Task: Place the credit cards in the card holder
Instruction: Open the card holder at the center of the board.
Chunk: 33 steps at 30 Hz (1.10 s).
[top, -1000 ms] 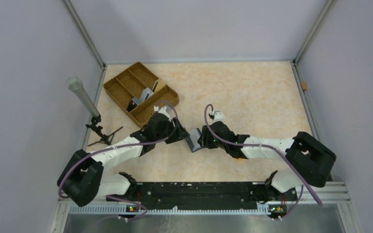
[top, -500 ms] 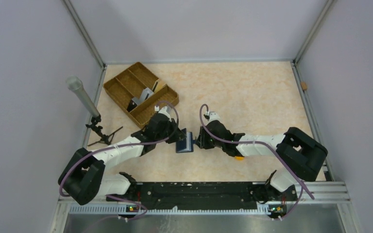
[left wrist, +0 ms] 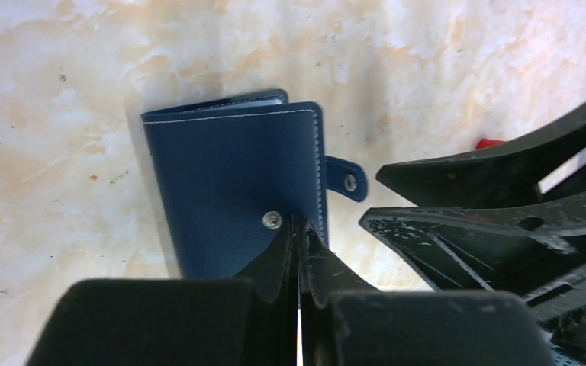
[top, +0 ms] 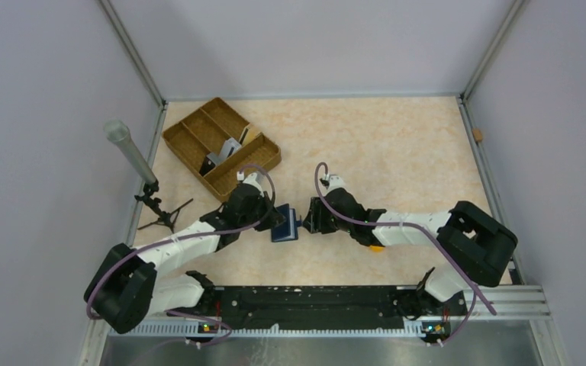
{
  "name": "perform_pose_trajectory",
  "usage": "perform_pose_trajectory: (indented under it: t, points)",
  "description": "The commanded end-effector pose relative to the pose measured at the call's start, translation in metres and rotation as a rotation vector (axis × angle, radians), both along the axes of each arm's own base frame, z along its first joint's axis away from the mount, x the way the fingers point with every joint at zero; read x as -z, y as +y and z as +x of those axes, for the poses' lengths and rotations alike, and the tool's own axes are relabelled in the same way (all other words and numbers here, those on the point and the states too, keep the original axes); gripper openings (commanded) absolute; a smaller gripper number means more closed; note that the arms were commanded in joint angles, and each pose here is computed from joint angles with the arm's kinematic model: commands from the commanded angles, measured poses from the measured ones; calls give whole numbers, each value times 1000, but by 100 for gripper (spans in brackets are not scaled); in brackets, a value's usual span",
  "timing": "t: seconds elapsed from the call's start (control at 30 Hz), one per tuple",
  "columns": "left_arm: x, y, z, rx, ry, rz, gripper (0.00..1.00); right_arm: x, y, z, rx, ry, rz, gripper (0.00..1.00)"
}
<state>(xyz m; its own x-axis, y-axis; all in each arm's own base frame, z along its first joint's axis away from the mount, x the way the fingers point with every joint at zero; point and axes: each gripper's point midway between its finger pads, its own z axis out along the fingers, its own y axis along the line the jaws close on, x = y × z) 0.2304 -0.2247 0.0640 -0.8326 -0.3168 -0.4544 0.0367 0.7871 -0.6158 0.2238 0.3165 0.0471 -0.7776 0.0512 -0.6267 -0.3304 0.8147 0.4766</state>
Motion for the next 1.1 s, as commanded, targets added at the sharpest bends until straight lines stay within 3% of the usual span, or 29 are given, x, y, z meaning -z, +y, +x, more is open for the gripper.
perform_pose_trajectory:
  t: [0.0, 0.23, 0.37, 0.6, 0.77, 0.93, 1.07]
  points:
    - [-20, 5, 5, -11, -69, -7, 1, -36, 16, 12, -14, -69, 89, 50]
    - [-24, 19, -1, -31, -74, 48, 31, -31, 29, 18, -1, -77, 43, 54]
    - [-27, 22, -3, -34, -80, 47, 39, -21, 33, 27, 20, -80, 3, 51]
    - [-32, 26, -4, -45, -88, 54, 41, -10, 27, 36, 75, -78, -114, 36]
    - [-34, 26, -3, -40, -93, 55, 54, -29, 28, 33, 66, -80, -95, 0]
    - [-38, 18, -2, -10, -96, 33, 76, -75, 9, 27, 76, -127, -87, 0]
    - [-46, 0, 1, 45, -116, -42, 86, -92, 0, 16, 51, -126, -76, 0]
